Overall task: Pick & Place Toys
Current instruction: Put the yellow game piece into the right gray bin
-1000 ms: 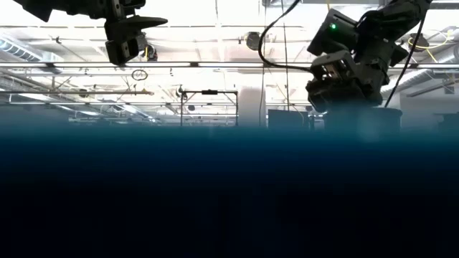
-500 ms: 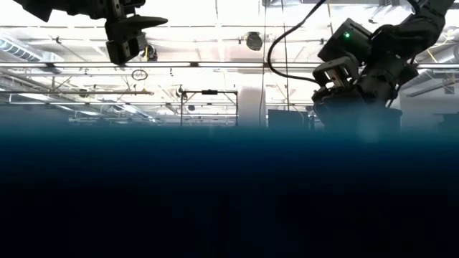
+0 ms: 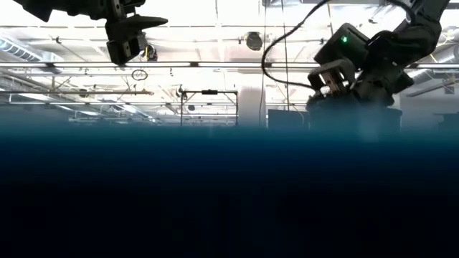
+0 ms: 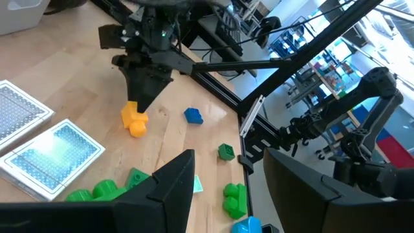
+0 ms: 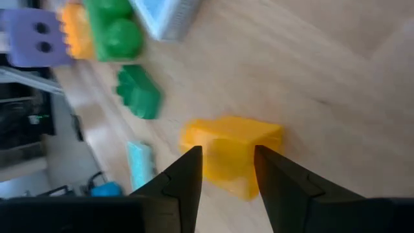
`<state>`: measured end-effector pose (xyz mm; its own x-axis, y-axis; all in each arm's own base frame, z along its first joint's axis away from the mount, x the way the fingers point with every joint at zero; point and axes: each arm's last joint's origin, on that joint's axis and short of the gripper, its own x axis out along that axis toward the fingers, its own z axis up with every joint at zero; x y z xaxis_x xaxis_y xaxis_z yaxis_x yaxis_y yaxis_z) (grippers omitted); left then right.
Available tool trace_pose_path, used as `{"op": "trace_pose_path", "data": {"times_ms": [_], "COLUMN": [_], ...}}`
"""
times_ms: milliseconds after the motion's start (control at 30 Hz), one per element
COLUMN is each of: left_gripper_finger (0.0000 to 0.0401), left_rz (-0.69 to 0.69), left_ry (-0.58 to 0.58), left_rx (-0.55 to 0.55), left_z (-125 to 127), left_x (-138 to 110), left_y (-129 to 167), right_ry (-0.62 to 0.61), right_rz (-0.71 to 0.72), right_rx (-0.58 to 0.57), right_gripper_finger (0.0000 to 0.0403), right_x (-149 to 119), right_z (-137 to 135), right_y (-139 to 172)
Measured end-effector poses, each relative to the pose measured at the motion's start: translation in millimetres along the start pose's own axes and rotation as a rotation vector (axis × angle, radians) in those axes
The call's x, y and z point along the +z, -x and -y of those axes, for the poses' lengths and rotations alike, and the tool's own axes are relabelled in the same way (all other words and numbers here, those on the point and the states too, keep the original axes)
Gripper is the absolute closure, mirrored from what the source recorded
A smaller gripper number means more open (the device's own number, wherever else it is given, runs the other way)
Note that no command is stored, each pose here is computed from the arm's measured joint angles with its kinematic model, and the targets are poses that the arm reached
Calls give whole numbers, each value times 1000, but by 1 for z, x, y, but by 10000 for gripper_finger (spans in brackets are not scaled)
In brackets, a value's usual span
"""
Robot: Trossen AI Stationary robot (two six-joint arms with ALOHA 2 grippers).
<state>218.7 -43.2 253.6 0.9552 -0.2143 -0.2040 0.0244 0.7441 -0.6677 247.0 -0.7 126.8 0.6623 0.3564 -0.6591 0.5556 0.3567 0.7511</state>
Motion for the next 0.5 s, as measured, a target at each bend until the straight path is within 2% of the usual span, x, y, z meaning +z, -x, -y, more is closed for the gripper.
{"op": "trace_pose_path", "data": {"times_ms": [133,367,500], "left_gripper_finger": [212,212,212], "left_rz": [0,-2,-2], "left_ry": [1,2,2], "left_rx": [1,2,3], "left_z": [0,0,0], "left_x": [0,0,0], "left_y": [0,0,0], "right_ry": [0,34,23], "right_rz": [0,40,93], "right_rx": [6,88,181], "right_gripper_finger": [298,391,393], "right_x": [1,5,11], "right_z": [1,-8,-16], "right_y": [-3,-2,0]}}
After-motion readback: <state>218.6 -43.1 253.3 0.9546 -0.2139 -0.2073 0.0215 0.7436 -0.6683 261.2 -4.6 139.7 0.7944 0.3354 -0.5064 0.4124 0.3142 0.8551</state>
